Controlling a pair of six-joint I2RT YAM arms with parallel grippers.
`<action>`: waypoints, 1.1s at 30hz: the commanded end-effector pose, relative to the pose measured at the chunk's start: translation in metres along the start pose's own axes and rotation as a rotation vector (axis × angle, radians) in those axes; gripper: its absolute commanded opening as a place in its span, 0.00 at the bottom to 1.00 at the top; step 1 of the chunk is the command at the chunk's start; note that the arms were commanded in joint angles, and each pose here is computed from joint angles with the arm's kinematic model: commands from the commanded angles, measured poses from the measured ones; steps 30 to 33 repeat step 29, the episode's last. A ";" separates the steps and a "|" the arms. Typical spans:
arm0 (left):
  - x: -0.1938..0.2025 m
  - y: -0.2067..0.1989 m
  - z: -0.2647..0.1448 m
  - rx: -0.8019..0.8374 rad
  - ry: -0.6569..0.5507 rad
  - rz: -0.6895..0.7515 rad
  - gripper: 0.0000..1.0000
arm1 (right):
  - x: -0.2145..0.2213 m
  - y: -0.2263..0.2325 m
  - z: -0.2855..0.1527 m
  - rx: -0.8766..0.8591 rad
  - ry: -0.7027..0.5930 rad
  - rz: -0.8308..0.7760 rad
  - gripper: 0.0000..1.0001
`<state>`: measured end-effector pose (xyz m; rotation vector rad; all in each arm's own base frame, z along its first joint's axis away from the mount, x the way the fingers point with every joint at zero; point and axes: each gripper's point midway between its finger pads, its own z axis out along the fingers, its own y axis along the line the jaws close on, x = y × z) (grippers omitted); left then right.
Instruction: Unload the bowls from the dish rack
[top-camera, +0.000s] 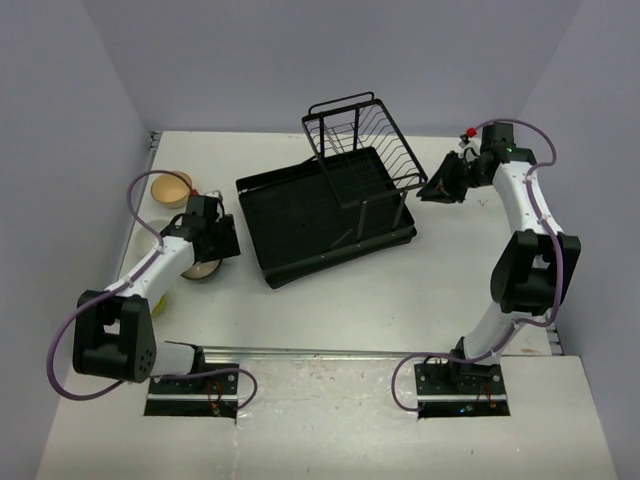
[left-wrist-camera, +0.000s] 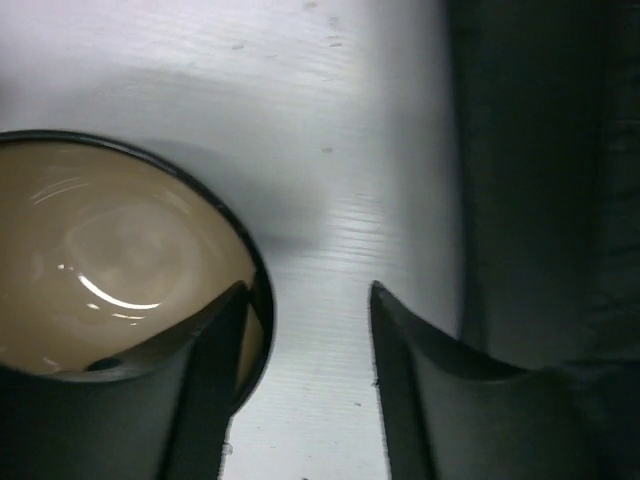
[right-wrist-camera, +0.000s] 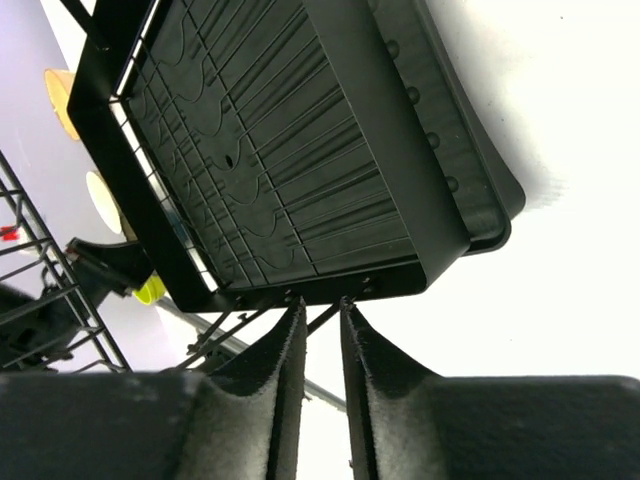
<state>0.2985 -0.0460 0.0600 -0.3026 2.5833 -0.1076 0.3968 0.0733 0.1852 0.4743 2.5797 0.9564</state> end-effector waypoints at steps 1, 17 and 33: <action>-0.041 -0.055 -0.033 0.252 -0.144 0.024 0.58 | -0.001 0.007 -0.015 0.011 -0.060 -0.049 0.23; -0.121 -0.090 -0.106 0.368 -0.378 0.050 0.78 | 0.022 -0.021 -0.039 0.172 -0.170 -0.099 0.71; -0.126 -0.072 -0.110 0.271 -0.409 0.041 1.00 | 0.059 -0.009 -0.067 0.111 -0.291 -0.198 0.99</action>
